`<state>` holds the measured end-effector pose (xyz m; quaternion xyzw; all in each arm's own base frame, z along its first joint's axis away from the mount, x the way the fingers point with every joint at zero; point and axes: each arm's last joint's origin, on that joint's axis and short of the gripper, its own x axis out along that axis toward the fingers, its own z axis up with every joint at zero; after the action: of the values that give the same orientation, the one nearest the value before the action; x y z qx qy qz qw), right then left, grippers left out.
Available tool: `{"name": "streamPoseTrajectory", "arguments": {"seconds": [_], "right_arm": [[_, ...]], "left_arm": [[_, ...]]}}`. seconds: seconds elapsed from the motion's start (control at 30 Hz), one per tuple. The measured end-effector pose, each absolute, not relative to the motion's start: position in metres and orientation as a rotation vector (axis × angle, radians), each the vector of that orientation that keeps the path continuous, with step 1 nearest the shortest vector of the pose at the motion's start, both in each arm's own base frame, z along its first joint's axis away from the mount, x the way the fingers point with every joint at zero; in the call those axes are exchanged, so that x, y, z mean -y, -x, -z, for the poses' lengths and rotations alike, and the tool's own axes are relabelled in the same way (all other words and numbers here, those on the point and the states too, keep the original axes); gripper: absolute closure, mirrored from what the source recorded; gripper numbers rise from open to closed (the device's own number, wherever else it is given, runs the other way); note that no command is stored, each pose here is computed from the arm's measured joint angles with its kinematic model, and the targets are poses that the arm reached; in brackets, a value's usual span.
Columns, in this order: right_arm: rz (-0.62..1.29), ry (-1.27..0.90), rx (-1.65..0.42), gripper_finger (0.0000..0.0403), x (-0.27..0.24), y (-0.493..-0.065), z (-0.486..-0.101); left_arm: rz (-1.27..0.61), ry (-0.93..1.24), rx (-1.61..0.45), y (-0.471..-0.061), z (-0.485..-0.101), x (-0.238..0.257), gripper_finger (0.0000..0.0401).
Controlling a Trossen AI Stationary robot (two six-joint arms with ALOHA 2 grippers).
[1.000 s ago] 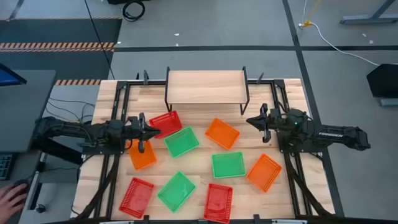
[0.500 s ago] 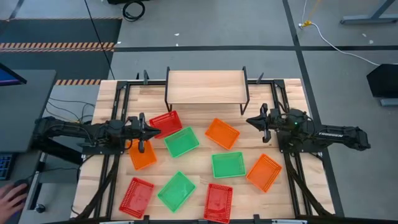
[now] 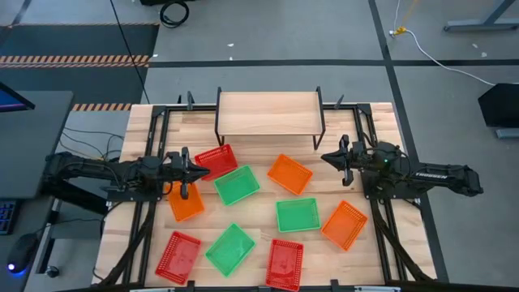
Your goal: Stack baskets on shelf by color
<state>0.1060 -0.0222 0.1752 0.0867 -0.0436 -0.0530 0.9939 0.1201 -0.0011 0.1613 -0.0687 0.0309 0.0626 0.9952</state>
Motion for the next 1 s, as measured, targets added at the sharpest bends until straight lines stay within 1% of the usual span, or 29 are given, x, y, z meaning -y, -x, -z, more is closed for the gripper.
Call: {"name": "streamPoseTrajectory", "arguments": {"seconds": [0.2, 0.5, 0.83, 1.0], "right_arm": [[0.106, -0.174, 0.087, 0.0389, 0.0222, -0.106, -0.1751], [0.106, -0.173, 0.087, 0.0389, 0.0222, -0.106, -0.1751], [0.106, -0.174, 0.087, 0.0389, 0.0222, -0.106, -0.1751], [0.106, -0.174, 0.087, 0.0389, 0.0222, -0.106, -0.175]], "left_arm": [[-0.125, 0.138, -0.062, -0.1201, -0.1613, 0.0012, 0.0365], [-0.125, 0.138, -0.062, -0.1201, -0.1614, 0.0012, 0.0376], [-0.126, 0.137, -0.062, -0.1201, -0.1614, 0.0011, 0.0365], [-0.126, 0.138, -0.062, -0.1201, -0.1613, 0.0011, 0.037]]}}
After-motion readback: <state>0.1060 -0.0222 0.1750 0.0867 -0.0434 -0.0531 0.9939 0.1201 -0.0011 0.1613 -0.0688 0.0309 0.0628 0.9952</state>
